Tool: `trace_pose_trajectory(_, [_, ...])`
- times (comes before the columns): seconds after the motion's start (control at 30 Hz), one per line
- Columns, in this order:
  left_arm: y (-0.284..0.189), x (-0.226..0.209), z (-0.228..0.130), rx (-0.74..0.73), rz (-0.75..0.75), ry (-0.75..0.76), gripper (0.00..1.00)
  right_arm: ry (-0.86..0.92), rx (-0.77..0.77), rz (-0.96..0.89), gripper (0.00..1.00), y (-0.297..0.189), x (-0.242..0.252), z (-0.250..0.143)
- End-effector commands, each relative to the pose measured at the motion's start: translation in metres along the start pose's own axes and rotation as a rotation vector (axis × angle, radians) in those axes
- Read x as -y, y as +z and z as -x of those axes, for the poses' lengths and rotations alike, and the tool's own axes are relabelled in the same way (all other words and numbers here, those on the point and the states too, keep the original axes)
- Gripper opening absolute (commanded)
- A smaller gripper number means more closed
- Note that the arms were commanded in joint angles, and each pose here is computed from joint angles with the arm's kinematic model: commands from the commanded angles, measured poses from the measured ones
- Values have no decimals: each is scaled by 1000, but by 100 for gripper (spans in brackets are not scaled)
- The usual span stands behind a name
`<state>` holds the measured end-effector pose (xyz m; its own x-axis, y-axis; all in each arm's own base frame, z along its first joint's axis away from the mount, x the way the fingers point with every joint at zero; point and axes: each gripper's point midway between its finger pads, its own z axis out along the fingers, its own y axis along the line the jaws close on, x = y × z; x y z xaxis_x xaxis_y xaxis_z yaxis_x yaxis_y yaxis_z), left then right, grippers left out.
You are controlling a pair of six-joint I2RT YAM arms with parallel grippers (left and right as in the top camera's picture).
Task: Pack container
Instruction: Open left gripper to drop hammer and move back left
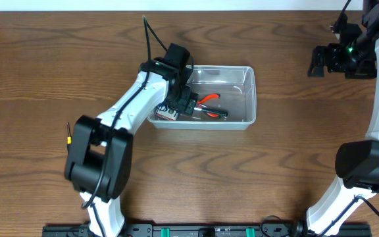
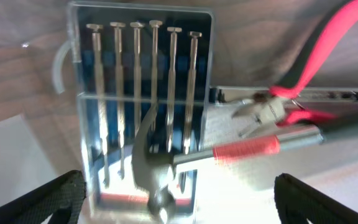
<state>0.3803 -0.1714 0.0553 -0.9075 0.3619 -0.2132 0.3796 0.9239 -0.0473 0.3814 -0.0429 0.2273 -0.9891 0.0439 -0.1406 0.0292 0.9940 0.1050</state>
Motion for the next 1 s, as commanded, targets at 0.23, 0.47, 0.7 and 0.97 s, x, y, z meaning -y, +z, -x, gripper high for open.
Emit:
trace_pose_trajectory(0.23, [-172,-67,22,336,291,-152,99,-27,34,-7,99,-11,-3,-1])
trace_pose_trajectory(0.47, [-215,-185,-74,247,449,-701,98,-26,32,-6,99,-11,-3,-1])
trace_pose_trajectory(0.7, [-172,-230,-180,0,451,-1127,98,-26,33,-6,99,-11,-3,-1])
trace_pose_trajectory(0.97, [-89,-241,-226,-67,301,-1119,98,-25,30,-6,99,-11,-3,-2])
